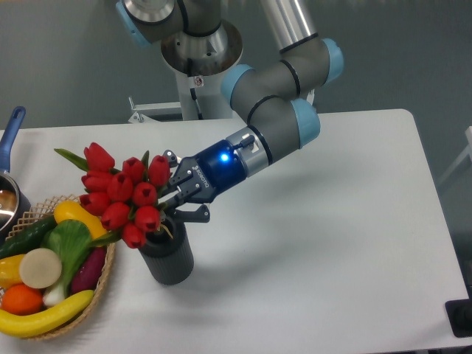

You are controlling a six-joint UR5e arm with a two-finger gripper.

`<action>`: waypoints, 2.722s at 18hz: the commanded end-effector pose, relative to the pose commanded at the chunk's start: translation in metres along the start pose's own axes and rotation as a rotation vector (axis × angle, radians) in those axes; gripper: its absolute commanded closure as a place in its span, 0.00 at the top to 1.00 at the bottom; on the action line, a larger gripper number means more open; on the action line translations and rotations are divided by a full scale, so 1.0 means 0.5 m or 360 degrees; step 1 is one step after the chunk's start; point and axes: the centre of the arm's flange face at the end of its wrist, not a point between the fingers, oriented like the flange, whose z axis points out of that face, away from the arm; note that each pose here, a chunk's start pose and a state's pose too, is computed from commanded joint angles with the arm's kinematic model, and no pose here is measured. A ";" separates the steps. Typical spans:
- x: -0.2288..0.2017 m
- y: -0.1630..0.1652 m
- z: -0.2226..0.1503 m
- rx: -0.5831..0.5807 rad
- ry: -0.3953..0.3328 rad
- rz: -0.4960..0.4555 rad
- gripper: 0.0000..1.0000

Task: Insert the flowers into the vase
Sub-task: 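Lower the tulip stems into the black vase opening, then open the gripper to release the tulips in the vase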

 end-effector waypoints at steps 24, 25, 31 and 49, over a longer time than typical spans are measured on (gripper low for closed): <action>-0.011 0.120 0.005 -0.0079 -0.0007 -0.0056 0.33; -0.010 0.119 0.005 -0.0079 -0.0007 -0.0053 0.35; -0.012 0.118 0.005 -0.0081 -0.0007 -0.0014 0.64; 0.018 -0.024 -0.154 -0.0683 -0.0397 0.0340 1.00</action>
